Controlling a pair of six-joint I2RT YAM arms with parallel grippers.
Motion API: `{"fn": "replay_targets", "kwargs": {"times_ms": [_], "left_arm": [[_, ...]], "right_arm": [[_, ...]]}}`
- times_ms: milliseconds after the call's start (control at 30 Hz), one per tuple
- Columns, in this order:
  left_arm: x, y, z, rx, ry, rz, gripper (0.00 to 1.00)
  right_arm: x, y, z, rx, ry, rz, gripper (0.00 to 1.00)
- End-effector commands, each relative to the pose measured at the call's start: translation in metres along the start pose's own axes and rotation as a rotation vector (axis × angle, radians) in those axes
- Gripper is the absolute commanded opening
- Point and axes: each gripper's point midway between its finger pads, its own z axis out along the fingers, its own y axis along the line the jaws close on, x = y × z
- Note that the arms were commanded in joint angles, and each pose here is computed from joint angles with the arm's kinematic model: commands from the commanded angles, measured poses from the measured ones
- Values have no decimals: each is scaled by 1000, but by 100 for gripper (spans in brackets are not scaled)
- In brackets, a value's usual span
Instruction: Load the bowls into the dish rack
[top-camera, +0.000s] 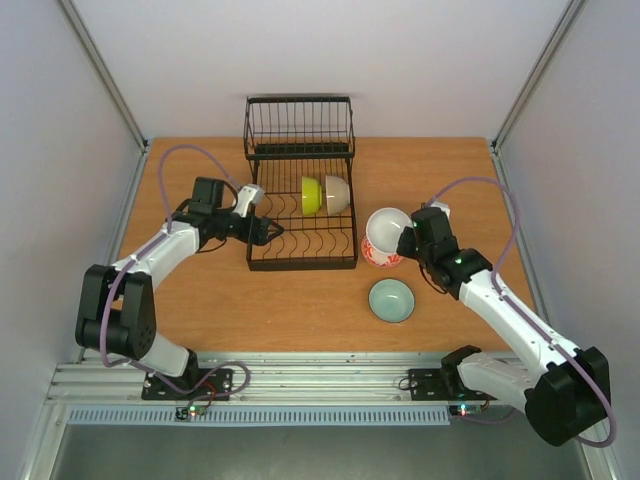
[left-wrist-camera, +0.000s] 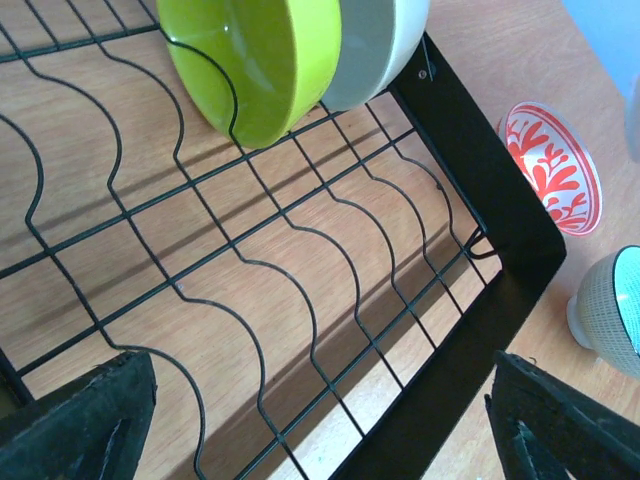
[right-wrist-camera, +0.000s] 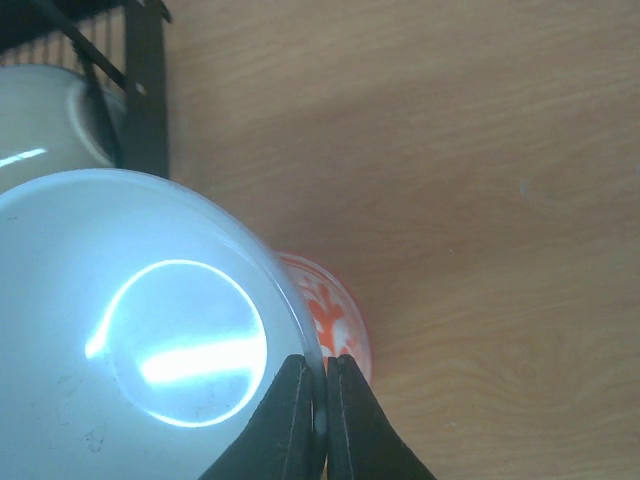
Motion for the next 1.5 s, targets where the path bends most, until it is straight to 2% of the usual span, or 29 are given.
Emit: {"fn": "replay_targets", "kwargs": {"times_ms": [0,200,433,667,967,1233,1300,1367,1433,1467], "left_arm": [[-21,-14,-6,-27,-31,47,91],[-25,-15,-7,-45,-28,41,90],[-26,-18,-9,-33,-30,41,90],[-24,-20,-10,-29,-31,47,89],[-23,-24,-12,-12,-33,54,89],[-19,-20,-6,-14,-17,52,86],[-18,-18,-5,-15,-12,51,83],[-16,-18,-3,-12,-8,51,74],[-16,-18,-2,-10,-5,52,55],[-16,-17,-2,-11,-3,51,39]], "right_arm": [[-25,38,-10,-105,-22,-29,1],[-28,84,5,-121,-6,-114,1],[-21,152,24,-168,22,-231,1],[-7,200,42,-198,57,-300,1],[14,236,51,-199,68,-408,1],[19,261,30,-261,33,-445,1],[20,266,24,-273,27,-451,1],[20,269,21,-281,23,-456,1],[20,271,18,-284,17,-458,1],[20,272,19,-284,16,-460,1]]}}
